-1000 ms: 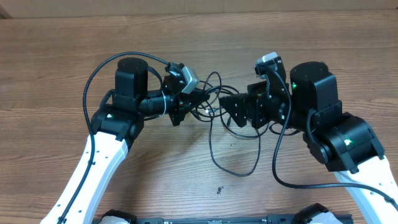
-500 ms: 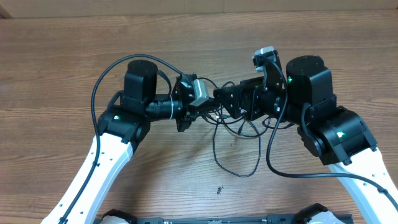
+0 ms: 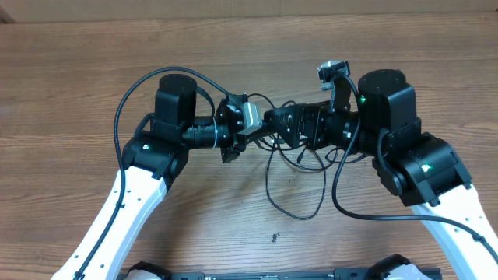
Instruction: Untangle cables
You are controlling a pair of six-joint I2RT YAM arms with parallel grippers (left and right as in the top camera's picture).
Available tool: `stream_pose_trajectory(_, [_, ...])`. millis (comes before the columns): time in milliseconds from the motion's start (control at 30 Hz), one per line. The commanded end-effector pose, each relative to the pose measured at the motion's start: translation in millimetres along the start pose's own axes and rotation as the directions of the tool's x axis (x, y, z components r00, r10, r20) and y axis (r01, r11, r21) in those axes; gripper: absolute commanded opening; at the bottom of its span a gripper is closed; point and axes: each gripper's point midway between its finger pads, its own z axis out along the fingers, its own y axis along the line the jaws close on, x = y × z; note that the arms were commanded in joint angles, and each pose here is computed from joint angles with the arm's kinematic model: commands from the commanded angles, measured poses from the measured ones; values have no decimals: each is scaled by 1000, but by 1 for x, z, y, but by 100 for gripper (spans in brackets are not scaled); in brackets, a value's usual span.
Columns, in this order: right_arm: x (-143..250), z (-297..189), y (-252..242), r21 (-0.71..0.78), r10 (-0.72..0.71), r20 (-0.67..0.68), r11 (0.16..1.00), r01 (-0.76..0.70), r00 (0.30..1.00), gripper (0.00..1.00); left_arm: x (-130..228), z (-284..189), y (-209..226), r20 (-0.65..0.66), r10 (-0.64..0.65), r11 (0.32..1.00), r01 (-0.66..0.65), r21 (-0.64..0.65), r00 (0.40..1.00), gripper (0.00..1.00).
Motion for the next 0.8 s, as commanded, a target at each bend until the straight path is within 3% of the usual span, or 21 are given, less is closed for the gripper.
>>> stream_pose_trajectory(0, [0,-1,3,-17,21,-3,1000,-21,1000,86,-10,1,-5,29,51,998,-52,22,998,4])
stream_pose_trajectory(367, [2,10,-4,-5,64,-34,998,-65,997,79,-20,13,-20,54,115,991,-118,61,992,4])
stream_pose_trajectory(467, [3,14,-7,0,70,-42,998,-70,997,62,-19,13,-20,53,112,991,-116,63,992,4])
stream_pose_trajectory(567, [1,17,-9,6,69,-37,998,-69,997,31,-19,13,-20,52,113,991,-116,63,992,4])
stream_pose_trajectory(633, [-2,17,-14,30,68,-20,997,-68,997,17,-19,13,-20,52,112,991,-115,63,992,4])
stream_pose_trajectory(767, [-6,17,-21,72,67,6,995,-67,998,8,-19,13,-20,50,106,992,-109,65,993,4])
